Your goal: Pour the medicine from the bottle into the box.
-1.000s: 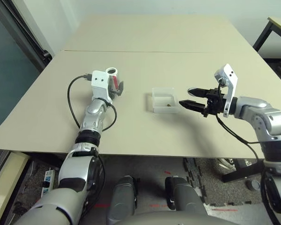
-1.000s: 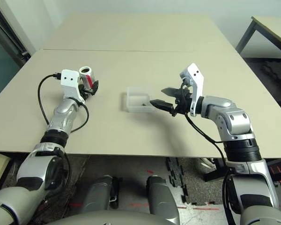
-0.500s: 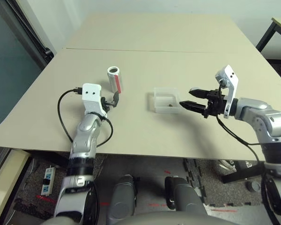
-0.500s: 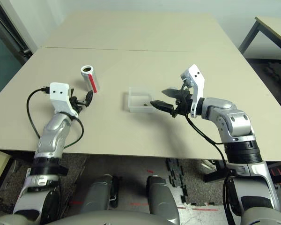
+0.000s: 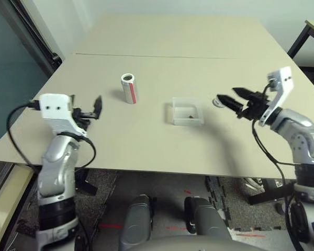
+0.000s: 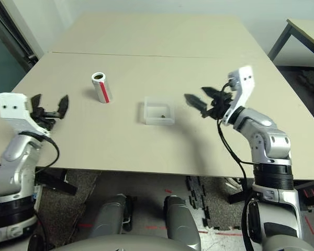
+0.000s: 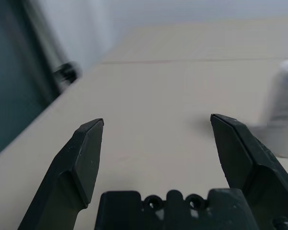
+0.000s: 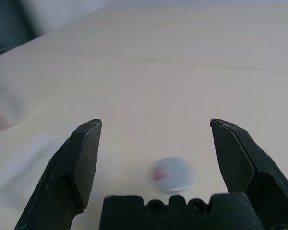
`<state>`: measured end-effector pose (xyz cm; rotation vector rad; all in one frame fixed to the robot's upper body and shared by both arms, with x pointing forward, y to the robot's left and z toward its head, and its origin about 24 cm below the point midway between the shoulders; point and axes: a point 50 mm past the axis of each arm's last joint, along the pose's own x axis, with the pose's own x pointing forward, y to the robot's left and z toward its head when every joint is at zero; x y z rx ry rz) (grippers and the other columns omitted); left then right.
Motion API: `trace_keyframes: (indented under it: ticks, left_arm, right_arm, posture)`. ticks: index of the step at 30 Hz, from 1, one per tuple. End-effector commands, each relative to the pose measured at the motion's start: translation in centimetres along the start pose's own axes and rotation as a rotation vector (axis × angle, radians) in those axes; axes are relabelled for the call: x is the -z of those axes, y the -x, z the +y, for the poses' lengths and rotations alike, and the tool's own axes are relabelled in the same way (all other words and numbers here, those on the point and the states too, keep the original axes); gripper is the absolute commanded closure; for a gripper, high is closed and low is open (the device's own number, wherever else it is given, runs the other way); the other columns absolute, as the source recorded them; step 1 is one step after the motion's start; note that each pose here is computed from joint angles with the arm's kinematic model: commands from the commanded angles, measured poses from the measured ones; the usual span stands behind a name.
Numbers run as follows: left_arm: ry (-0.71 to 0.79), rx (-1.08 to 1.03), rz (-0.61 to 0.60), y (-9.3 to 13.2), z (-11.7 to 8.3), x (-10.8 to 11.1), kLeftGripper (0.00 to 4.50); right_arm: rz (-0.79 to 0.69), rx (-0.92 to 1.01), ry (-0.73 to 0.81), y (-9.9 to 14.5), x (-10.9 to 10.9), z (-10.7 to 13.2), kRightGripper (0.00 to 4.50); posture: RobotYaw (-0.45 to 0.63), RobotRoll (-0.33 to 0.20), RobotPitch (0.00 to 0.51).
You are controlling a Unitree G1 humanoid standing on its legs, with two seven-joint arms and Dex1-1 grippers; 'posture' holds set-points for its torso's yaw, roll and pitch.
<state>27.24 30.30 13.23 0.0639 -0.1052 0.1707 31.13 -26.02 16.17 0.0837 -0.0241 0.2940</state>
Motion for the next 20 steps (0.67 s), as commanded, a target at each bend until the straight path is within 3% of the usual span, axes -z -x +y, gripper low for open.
trace_keyframes:
  ticks: [1,11,20]
  left_arm:
    - [0.017,-0.026,0.027,-1.4,1.4,0.7,0.03]
    - [0.036,-0.033,0.074,-5.3,2.6,2.0,0.03]
    - [0.043,-0.065,0.091,-5.3,3.1,3.1,0.03]
  right_arm:
    - [-0.04,0.213,0.014,0.4,0.0,-2.5,0.0]
    - [-0.066,0.481,0.034,0.8,1.4,-5.6,0.0]
    - [-0.033,0.674,0.038,2.6,3.3,-7.1,0.0]
  posture:
    - [0.1,0.0,0.112]
    - [0.06,0.0,0.121]
    - [0.06,0.0,0.125]
